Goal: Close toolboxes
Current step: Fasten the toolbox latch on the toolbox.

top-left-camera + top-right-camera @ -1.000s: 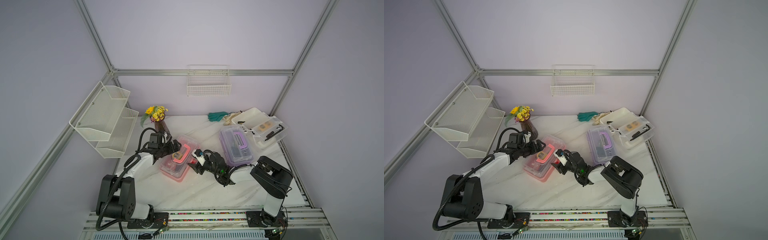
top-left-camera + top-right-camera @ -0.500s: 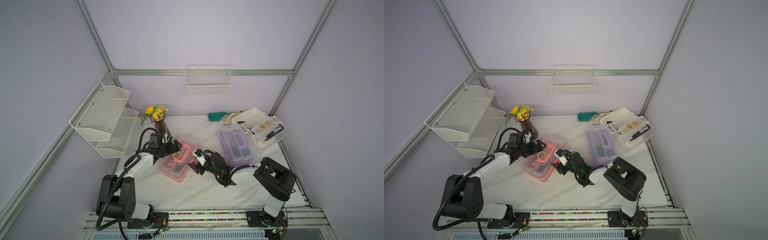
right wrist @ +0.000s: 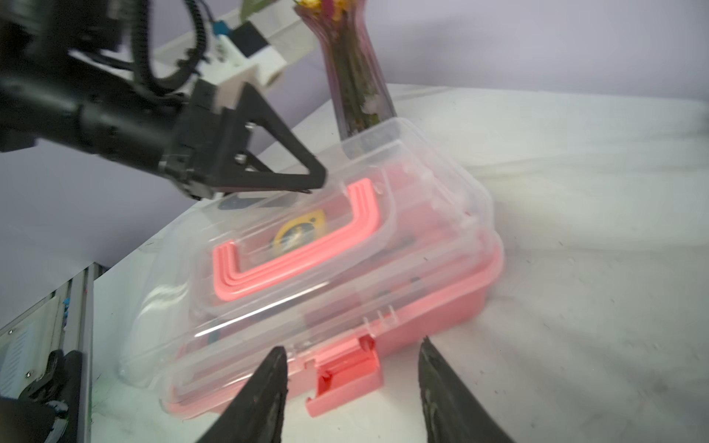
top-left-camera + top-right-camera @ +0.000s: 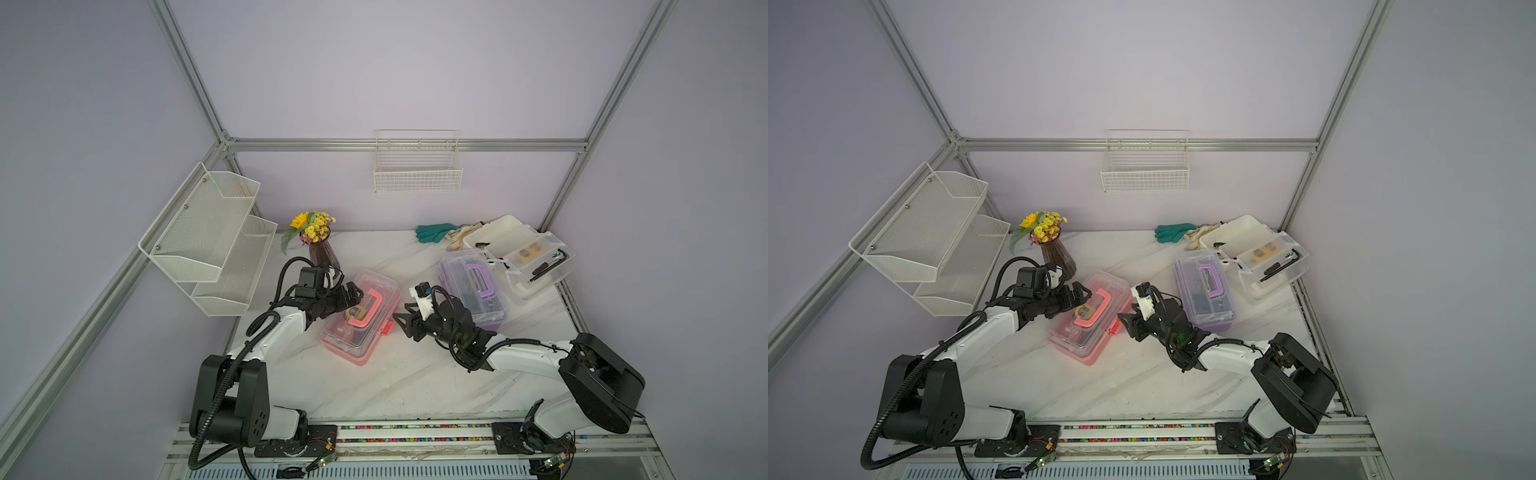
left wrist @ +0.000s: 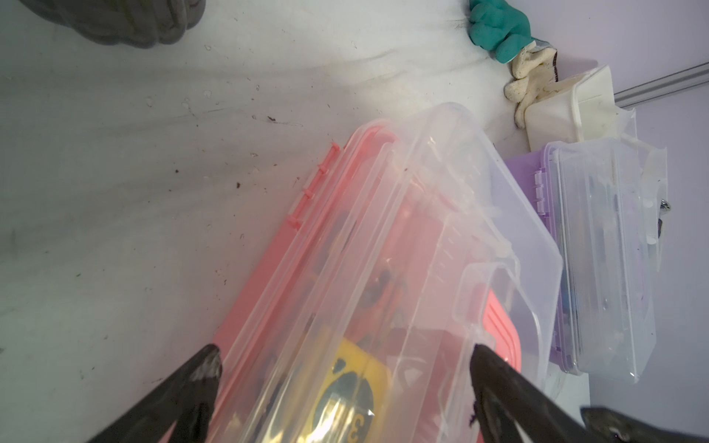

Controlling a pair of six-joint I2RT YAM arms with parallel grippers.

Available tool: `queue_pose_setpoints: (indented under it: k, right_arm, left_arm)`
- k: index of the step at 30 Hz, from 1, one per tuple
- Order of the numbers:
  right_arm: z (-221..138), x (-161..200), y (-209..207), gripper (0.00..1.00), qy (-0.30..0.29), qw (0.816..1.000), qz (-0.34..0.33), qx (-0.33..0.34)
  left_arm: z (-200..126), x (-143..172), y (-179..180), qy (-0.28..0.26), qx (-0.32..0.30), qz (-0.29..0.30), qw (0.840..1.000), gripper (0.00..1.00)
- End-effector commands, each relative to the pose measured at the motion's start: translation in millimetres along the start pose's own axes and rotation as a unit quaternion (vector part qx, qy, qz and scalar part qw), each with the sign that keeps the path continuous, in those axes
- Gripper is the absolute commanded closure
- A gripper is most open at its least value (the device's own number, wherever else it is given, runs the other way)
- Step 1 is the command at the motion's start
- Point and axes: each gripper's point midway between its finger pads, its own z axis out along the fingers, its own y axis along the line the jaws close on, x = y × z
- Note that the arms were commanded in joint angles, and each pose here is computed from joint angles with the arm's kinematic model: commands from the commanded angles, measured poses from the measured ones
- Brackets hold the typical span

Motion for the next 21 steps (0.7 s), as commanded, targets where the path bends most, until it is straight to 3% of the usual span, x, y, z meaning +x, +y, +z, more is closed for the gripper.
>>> queue_pose_setpoints:
  k: [1, 12, 21]
  right_arm:
    - [-2, 30, -12, 0.46, 0.062, 0.993, 0.103, 0.005]
    - [12, 82, -14, 0.57, 0.139, 0.967, 0.211, -0.031]
    - [29, 81, -8, 0.59, 0.128, 0.964, 0.223, -0.062]
  left_arm:
    - [-15, 11, -11, 0.023, 0.014, -0.001, 1.0, 0.0]
    - [-21, 16, -10, 0.033, 0.025, -0.008, 0.999, 0.0]
    - [-11, 24, -2, 0.047, 0.017, -0.014, 0.999, 0.0]
